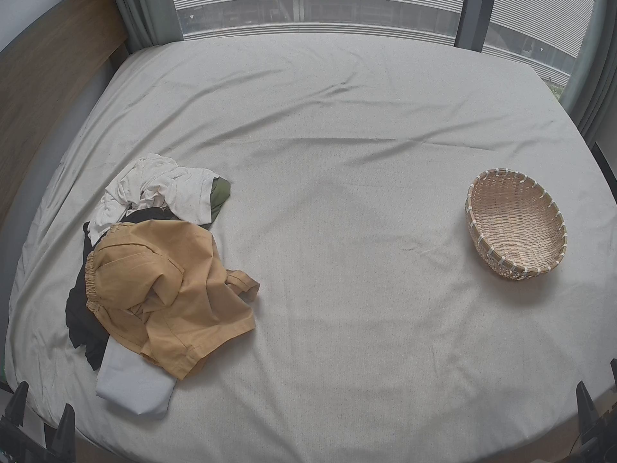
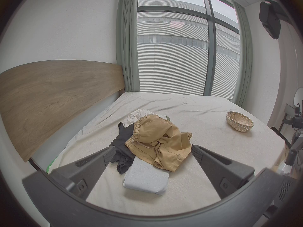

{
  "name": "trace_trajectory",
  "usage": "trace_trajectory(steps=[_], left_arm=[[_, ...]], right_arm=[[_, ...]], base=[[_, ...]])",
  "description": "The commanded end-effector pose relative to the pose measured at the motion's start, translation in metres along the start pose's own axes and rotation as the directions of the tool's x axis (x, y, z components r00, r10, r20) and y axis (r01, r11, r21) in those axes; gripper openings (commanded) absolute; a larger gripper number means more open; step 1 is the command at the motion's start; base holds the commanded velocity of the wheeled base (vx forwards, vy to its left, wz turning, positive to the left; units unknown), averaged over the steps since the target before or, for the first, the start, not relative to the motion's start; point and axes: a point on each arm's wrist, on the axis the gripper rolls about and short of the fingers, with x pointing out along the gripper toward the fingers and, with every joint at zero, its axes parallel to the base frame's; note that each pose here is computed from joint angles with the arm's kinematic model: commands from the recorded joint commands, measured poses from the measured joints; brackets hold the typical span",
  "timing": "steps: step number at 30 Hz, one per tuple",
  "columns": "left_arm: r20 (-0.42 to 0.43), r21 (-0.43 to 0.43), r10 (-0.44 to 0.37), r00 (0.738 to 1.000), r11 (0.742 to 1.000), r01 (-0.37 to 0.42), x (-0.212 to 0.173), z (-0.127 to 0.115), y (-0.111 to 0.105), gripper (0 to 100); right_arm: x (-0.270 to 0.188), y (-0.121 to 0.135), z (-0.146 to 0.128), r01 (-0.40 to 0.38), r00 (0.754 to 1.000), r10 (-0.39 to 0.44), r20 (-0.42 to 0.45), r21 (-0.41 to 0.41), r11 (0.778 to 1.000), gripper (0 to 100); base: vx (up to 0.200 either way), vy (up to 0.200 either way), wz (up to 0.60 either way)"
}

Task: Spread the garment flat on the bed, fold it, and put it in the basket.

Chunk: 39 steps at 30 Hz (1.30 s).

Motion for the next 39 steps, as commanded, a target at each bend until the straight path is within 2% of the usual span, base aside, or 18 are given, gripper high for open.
trace_trajectory(steps=[1, 15, 16, 18, 19, 20, 21, 23, 25, 26, 27, 29, 30, 33, 36, 39], left_arm=[[-0.008, 0.001, 0.002, 1.0, 1.0, -0.002, 0.001, -0.005, 0.0, 100], [0.004, 0.016, -0.01, 1.0, 1.0, 0.01, 0.0, -0.004, 0.0, 100], [0.031, 0.015, -0.016, 0.999, 1.0, 0.015, -0.001, 0.003, -0.001, 100], [0.133, 0.013, -0.028, 0.991, 1.0, 0.027, -0.007, 0.043, -0.002, 100], [0.139, 0.013, -0.03, 0.99, 1.0, 0.029, -0.007, 0.047, -0.002, 100], [0.167, 0.013, -0.048, 0.985, 0.999, 0.046, -0.006, 0.08, -0.003, 100], [0.162, 0.012, -0.066, 0.985, 0.998, 0.065, -0.004, 0.089, -0.003, 100], [0.118, -0.007, -0.113, 0.987, 0.993, 0.115, 0.003, 0.092, -0.003, 100], [0.032, -0.063, -0.199, 0.98, 0.978, 0.2, 0.015, 0.087, -0.005, 100], [0.023, -0.076, -0.209, 0.978, 0.975, 0.21, 0.017, 0.086, -0.005, 100], [-0.03, -0.143, -0.27, 0.962, 0.954, 0.263, 0.024, 0.083, -0.007, 100], [-0.073, -0.214, -0.312, 0.947, 0.933, 0.291, 0.032, 0.085, -0.009, 100], [-0.113, -0.274, -0.336, 0.935, 0.915, 0.296, 0.041, 0.088, -0.011, 100], [-0.146, -0.373, -0.363, 0.92, 0.882, 0.289, 0.062, 0.101, -0.015, 100], [-0.178, -0.417, -0.367, 0.913, 0.869, 0.268, 0.081, 0.103, -0.019, 100], [-0.215, -0.424, -0.365, 0.906, 0.87, 0.25, 0.096, 0.099, -0.021, 100]], right_arm=[[0.0, 0.0, -0.005, 0.0, 1.0, 0.0, -0.005, 0.002, 1.0, 100], [0.0, 0.0, -0.005, 0.002, 1.0, -0.002, -0.005, 0.004, 1.0, 100], [0.0, 0.0, -0.005, 0.002, 1.0, -0.002, -0.005, 0.004, 1.0, 100], [0.0, 0.0, -0.005, 0.002, 1.0, -0.002, -0.005, 0.005, 1.0, 100], [0.0, 0.0, -0.005, 0.002, 1.0, -0.002, -0.005, 0.005, 1.0, 100], [0.0, 0.0, -0.005, 0.002, 1.0, -0.002, -0.005, 0.004, 1.0, 100], [0.0, 0.0, -0.005, 0.002, 1.0, -0.002, -0.005, 0.005, 1.0, 100], [0.0, 0.0, -0.005, 0.002, 1.0, -0.002, -0.005, 0.005, 1.0, 100], [0.0, 0.0, -0.005, 0.002, 1.0, -0.002, -0.005, 0.007, 1.0, 100], [0.0, 0.0, -0.005, 0.003, 1.0, -0.003, -0.005, 0.007, 1.0, 100], [0.0, 0.0, -0.005, 0.003, 1.0, -0.003, -0.005, 0.007, 1.0, 100], [0.0, 0.0, -0.005, 0.002, 1.0, -0.002, -0.005, 0.005, 1.0, 100], [0.0, 0.0, -0.005, 0.0, 1.0, 0.0, -0.005, 0.004, 1.0, 100], [0.0, 0.0, -0.005, 0.0, 1.0, 0.0, -0.005, 0.004, 1.0, 100], [0.0, 0.0, -0.005, 0.002, 1.0, -0.002, -0.005, 0.005, 1.0, 100], [0.0, 0.0, -0.005, 0.002, 1.0, -0.002, -0.005, 0.004, 1.0, 100]], base=[[0.0, 0.0, 0.0], [0.0, 0.0, 0.0], [0.0, 0.0, 0.0], [0.0, 0.0, 0.0], [0.0, 0.0, 0.0], [0.0, 0.0, 0.0], [0.0, 0.0, 0.0], [0.0, 0.0, 0.0], [0.0, 0.0, 0.0], [0.0, 0.0, 0.0], [0.0, 0.0, 0.0], [0.0, 0.0, 0.0], [0.0, 0.0, 0.0], [0.0, 0.0, 0.0], [0.0, 0.0, 0.0], [0.0, 0.0, 0.0]])
